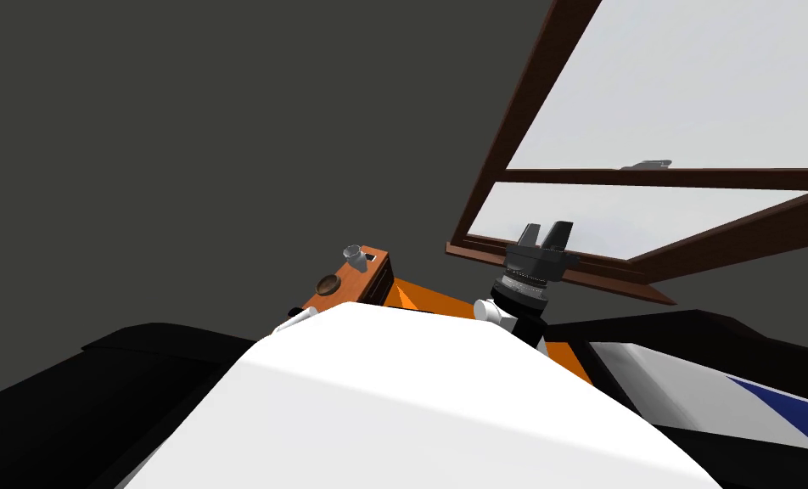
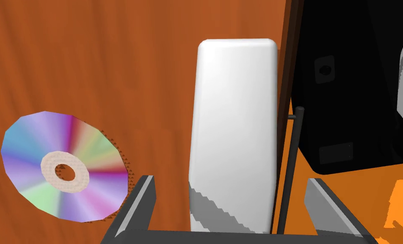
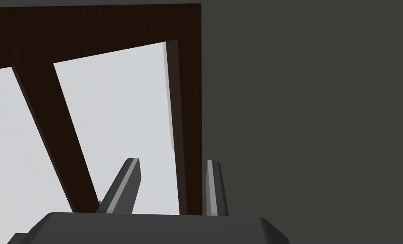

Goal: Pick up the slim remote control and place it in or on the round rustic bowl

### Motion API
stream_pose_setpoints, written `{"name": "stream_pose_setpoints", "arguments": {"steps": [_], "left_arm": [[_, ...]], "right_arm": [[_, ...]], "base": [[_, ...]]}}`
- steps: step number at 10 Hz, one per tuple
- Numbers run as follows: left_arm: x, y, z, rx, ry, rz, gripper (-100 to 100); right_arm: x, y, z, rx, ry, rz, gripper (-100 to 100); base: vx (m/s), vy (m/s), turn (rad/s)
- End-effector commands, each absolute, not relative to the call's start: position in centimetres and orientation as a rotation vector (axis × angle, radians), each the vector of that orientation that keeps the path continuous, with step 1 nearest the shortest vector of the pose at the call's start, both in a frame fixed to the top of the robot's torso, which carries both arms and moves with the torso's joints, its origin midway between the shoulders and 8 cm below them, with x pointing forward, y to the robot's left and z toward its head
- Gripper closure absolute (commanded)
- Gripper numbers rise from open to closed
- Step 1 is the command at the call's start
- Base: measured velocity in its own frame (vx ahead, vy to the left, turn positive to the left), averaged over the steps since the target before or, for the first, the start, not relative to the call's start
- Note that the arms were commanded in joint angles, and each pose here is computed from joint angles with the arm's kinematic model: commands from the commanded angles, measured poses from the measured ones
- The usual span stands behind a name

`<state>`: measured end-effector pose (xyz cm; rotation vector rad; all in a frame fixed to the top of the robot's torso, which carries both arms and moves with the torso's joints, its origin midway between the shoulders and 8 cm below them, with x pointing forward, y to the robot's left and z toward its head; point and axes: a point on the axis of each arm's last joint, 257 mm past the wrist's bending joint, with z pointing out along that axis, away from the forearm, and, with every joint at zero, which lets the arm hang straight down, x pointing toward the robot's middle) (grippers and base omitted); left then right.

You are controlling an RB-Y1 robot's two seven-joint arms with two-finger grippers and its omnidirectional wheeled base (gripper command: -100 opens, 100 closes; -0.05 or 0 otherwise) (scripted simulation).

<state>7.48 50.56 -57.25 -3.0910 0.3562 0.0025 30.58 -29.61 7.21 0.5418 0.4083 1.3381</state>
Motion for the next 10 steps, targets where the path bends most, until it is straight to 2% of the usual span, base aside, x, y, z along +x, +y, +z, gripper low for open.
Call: {"name": "stream_pose_setpoints", "arguments": {"steps": [1,2,7,8,10], "left_arm": [[7.5,50.6,-57.2,-3.091,0.356,0.002,0],[7.4,50.0,-58.0,-3.089,0.363,0.001,-100],[7.2,48.6,-59.5,-3.089,0.378,0.001,-100],[7.3,48.7,-59.5,-3.087,0.379,0.0,100],[7.2,48.4,-59.6,-3.092,0.379,0.002,100]], "right_arm": [[30.6,-29.6,7.2,0.542,0.408,1.338,0],[30.6,-29.6,7.2,0.542,0.408,1.338,0],[30.6,-29.6,7.2,0.542,0.408,1.338,0],[30.6,-29.6,7.2,0.542,0.408,1.338,0],[30.6,-29.6,7.2,0.542,0.408,1.338,0]], "base": [[0.003,0.009,0.0],[0.011,0.023,0.036],[0.018,0.035,0.024],[0.0,0.0,0.0],[0.0,0.0,0.0]]}}
